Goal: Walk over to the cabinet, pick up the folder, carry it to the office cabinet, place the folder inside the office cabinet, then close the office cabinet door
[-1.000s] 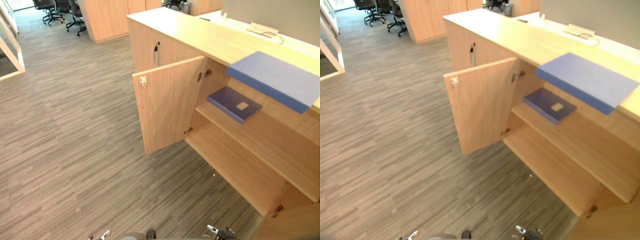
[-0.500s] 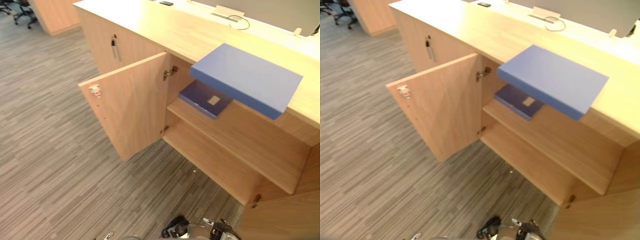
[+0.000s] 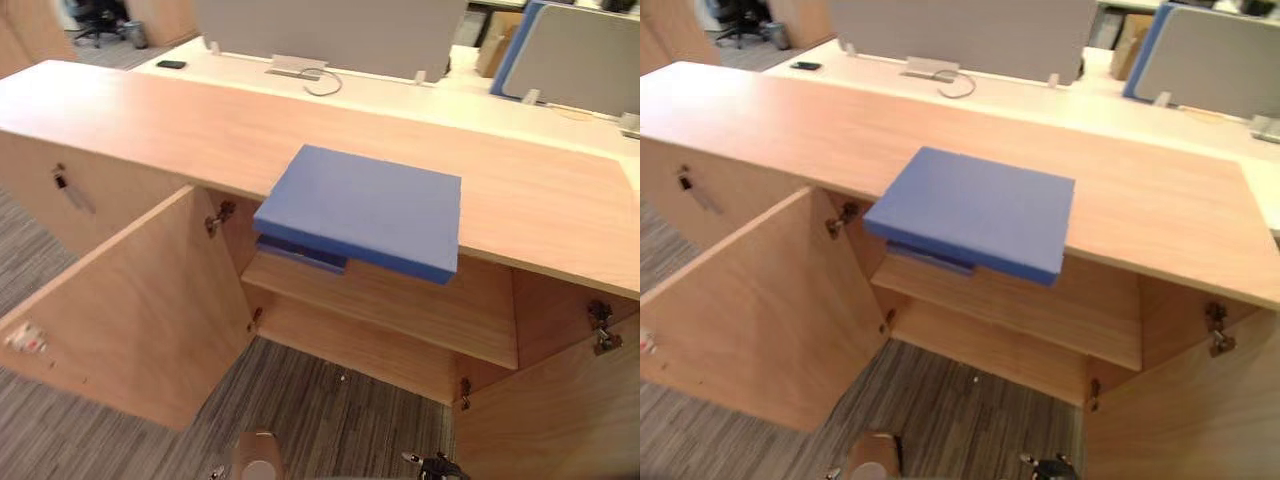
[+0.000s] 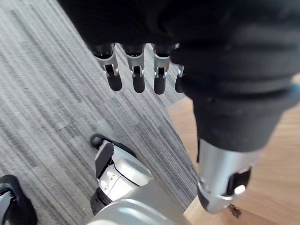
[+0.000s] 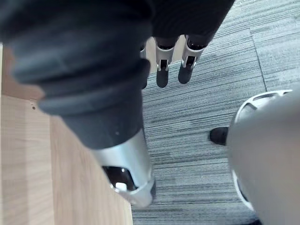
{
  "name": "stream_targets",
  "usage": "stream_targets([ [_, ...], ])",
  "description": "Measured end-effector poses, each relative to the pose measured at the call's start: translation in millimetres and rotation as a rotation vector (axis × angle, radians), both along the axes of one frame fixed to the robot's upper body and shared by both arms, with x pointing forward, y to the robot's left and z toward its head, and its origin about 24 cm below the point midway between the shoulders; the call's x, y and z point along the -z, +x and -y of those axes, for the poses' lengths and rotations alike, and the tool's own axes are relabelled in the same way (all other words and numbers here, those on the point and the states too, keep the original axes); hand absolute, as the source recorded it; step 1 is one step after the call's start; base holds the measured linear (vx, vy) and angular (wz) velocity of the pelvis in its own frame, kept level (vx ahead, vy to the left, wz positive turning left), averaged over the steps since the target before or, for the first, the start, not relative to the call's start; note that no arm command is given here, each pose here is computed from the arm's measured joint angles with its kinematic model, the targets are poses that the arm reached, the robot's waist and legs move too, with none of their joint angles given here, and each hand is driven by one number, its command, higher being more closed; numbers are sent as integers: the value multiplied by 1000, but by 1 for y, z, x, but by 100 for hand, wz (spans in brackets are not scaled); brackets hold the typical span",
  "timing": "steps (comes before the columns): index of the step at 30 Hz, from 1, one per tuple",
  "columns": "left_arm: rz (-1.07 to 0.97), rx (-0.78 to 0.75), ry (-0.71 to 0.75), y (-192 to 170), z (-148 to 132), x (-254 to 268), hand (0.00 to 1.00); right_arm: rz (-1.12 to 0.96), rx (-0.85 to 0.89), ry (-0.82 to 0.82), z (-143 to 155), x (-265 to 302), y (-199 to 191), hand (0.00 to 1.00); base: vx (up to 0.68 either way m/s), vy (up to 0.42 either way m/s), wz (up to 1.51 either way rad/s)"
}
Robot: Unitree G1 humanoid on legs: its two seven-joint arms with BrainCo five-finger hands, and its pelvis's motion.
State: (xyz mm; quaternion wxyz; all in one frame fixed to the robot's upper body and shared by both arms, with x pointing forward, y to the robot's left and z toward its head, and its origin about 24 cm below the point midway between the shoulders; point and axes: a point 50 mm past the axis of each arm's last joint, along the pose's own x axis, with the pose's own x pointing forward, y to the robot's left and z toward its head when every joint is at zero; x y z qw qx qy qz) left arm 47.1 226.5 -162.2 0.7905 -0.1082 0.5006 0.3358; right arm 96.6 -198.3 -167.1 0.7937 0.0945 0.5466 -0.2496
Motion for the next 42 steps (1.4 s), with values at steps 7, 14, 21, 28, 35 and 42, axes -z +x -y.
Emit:
stream_targets([
  [7,38,100,45,22,-11,-6,0,20,-39,26,-14,0,3,0,294,381,-51],
  [14,80,265,14,40,-8,-8,0,8,-80,26,-11,1,-4,0,84,135,-37],
  [21,193,224,-112,48,7,-10,0,33,-151,0,-1,-3,4,0,9,34,-25],
  [28,322,350,-199,62,27,-20,0,55,-210,-9,6,-6,6,0,-6,48,-8],
  [35,550,428,-160,88,28,-57,0,51,-253,-23,12,-7,9,0,27,-148,24],
  [42,700,416,-169,90,24,-82,0,22,-293,-30,14,-6,5,0,21,-117,31],
])
